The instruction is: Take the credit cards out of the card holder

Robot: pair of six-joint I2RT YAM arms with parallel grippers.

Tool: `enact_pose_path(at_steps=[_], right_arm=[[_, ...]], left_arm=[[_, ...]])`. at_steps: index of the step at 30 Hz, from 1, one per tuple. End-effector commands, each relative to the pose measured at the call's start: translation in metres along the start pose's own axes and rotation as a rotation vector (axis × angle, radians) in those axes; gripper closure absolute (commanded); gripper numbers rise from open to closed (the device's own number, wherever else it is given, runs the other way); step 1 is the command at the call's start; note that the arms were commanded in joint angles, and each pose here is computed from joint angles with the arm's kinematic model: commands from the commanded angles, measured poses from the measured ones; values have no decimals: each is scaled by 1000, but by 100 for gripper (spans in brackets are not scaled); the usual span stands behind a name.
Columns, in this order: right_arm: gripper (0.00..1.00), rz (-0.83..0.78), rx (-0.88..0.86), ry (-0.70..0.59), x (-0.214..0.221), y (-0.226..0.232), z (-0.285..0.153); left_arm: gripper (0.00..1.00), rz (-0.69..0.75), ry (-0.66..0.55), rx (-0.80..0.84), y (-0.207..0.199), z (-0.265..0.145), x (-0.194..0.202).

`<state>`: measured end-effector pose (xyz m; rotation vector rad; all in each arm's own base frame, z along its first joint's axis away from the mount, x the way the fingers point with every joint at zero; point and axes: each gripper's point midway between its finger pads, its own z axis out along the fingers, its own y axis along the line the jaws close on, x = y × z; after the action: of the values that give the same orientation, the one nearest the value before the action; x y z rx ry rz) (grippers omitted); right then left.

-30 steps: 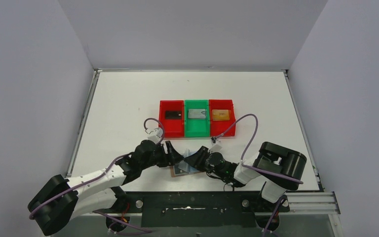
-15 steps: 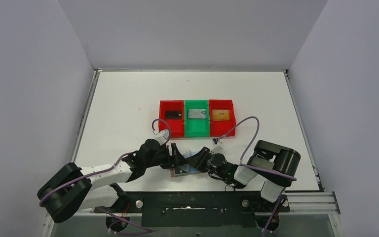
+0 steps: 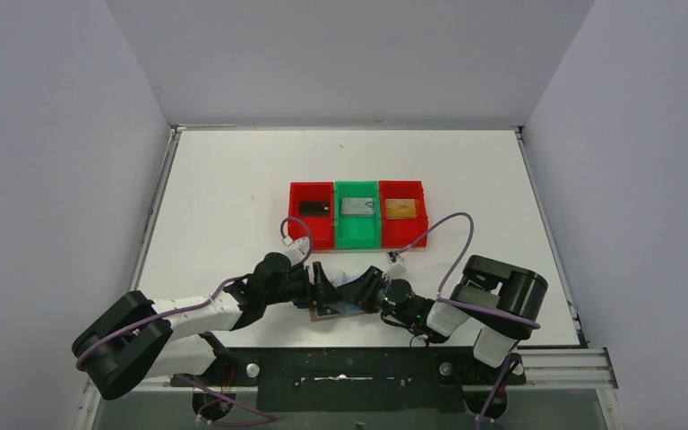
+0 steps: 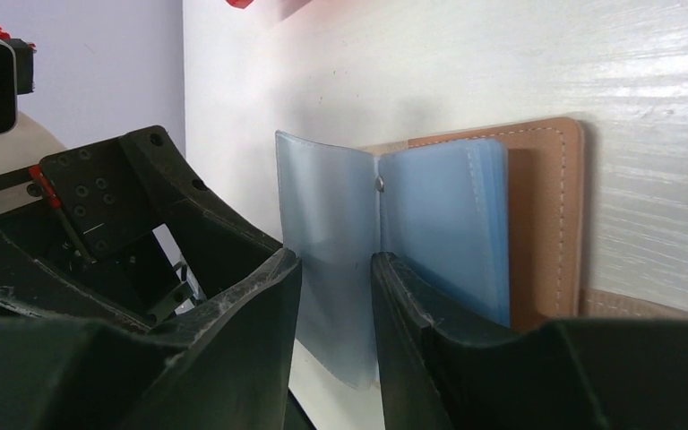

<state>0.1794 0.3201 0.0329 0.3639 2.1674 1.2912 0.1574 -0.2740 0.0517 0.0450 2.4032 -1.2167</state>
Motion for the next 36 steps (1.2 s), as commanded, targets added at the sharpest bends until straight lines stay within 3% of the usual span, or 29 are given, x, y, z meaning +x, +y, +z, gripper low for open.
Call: enact_pose_path(at_steps=[1, 11, 24, 28, 36], right_arm=[[64, -2, -69, -56, -15, 22, -3], [53, -41, 27, -114, -25, 13, -14], [47, -59, 348, -384, -75, -24, -80], [47, -62, 334, -432, -87, -22, -98], [47, -97, 263, -450, -96, -4, -109]], left_arm=[[41, 44, -14, 135, -32, -1, -9], [44, 91, 15, 174, -46, 6, -14], [44, 105, 67, 245, -70, 37, -20], [46, 111, 92, 211, -65, 45, -14], [43, 148, -49, 86, -58, 21, -39]])
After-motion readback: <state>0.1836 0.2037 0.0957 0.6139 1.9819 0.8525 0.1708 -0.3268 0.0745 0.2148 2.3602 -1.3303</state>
